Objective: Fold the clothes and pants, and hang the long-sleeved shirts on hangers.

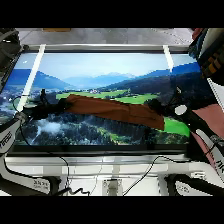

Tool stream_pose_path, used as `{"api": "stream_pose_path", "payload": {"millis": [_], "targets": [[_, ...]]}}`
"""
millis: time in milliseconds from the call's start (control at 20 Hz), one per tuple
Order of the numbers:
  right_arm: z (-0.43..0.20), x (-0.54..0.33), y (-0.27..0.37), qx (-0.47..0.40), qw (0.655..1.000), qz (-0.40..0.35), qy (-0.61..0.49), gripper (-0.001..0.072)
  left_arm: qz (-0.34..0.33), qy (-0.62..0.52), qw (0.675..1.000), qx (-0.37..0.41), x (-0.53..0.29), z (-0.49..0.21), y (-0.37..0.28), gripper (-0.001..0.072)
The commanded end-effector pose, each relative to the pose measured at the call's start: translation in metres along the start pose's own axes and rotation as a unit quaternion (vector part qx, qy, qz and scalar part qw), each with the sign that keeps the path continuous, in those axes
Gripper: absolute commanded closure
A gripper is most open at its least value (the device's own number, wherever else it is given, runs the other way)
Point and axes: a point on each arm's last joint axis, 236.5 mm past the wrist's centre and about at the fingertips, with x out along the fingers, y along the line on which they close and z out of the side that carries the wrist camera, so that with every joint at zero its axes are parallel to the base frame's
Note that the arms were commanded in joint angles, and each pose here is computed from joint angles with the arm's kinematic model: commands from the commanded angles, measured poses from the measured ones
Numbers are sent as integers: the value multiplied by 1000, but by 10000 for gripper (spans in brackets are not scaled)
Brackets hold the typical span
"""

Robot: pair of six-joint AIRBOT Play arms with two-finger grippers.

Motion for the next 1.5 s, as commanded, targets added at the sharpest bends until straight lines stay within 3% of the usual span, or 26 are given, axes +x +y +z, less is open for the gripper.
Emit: {"api": "stream_pose_path", "payload": {"millis": [0, 100, 150, 350, 450, 750, 1000, 1200, 1450], "targets": [[-9, -10, 18, -53, 998, 19, 42, 413, 22, 21, 993, 114, -12, 5, -14, 697], [-4, -19, 39, -85, 994, 40, 57, 670, 36, 38, 980, 194, -33, 7, -32, 697], [5, -25, 50, -89, 993, 51, 52, 688, 39, 33, 974, 222, -46, 10, -44, 697], [24, -34, 92, -118, 989, 82, 27, 689, 30, -39, 953, 300, -109, 29, -114, 697], [9, -26, 112, -133, 986, 95, 39, 689, 11, -54, 951, 303, -136, 21, -149, 697], [-112, 28, 179, -164, 969, 129, 130, 690, -49, -37, 946, 319, -171, -31, -220, 697], [-195, 61, 257, -200, 951, 177, 156, 690, -69, -19, 939, 336, -167, -53, -240, 696], [-254, 82, 283, -208, 940, 185, 197, 690, -71, -18, 938, 338, -167, -55, -242, 696], [-242, 78, 274, -216, 937, 175, 210, 689, -71, -8, 940, 334, -157, -57, -239, 696]]}}
